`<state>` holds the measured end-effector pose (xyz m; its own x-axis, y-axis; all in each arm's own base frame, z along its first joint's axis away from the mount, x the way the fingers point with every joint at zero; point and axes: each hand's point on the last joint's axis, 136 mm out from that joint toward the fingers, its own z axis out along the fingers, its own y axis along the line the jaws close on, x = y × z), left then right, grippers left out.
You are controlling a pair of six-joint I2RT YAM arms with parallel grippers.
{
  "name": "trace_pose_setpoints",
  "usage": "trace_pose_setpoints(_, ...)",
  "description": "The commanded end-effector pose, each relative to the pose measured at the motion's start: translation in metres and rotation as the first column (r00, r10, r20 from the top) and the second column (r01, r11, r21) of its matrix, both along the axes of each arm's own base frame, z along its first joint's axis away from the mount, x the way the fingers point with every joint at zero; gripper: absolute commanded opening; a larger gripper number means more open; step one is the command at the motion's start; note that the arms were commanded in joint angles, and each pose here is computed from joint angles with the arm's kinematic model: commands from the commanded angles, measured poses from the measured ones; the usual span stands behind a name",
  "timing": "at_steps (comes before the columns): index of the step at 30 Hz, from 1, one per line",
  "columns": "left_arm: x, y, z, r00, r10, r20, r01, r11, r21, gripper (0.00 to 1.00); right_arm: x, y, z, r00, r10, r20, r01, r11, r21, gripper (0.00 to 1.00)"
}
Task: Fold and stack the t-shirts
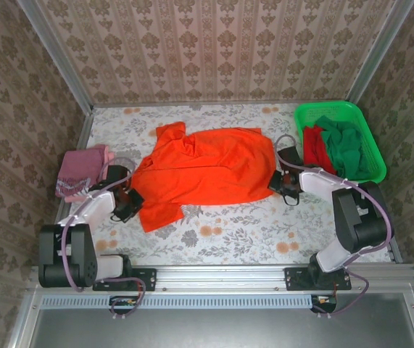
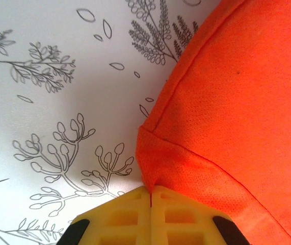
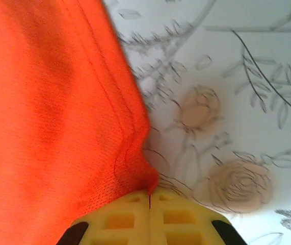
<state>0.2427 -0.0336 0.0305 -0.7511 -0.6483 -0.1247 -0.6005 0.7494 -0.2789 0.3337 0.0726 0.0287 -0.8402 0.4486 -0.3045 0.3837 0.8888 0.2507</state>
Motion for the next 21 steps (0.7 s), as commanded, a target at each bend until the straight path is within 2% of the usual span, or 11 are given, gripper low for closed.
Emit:
trace_pose_setpoints(1,0.006,0.004,0.017,0.999,-0.013,0.035,0.013,1.000,0.007,0.00,0.025,0.009,0.025,0.997,0.023,0.076,-0.025,0.999,0.021,0.00)
trace_pose_setpoints(9,0.024,0.004,0.021,0.999,-0.044,0.023,0.044,0.999,-0.018,0.00,0.063,0.013,0.032,0.996,0.035,0.081,-0.034,0.999,-0.014,0.00)
trace_pose_setpoints(12,0.029,0.001,0.019,0.999,-0.050,0.019,0.051,0.998,-0.031,0.00,0.080,0.017,0.028,0.996,0.046,0.071,-0.045,0.999,-0.011,0.04)
trace_pose_setpoints(13,0.031,0.001,0.020,0.998,-0.051,0.021,0.052,0.998,-0.033,0.00,0.084,0.019,0.029,0.996,0.050,0.073,-0.049,0.999,-0.010,0.07)
trace_pose_setpoints(14,0.032,0.000,0.019,0.998,-0.053,0.020,0.054,0.998,-0.037,0.00,0.089,0.021,0.031,0.995,0.056,0.080,-0.056,0.998,-0.006,0.14)
trace_pose_setpoints(18,0.034,-0.001,0.020,0.998,-0.054,0.022,0.055,0.998,-0.043,0.00,0.094,0.021,0.059,0.982,0.053,0.179,-0.055,0.998,0.004,0.50)
trace_pose_setpoints(21,0.032,-0.001,0.020,0.998,-0.054,0.022,0.054,0.998,-0.040,0.00,0.082,0.010,0.073,0.975,0.014,0.223,-0.011,1.000,-0.014,0.55)
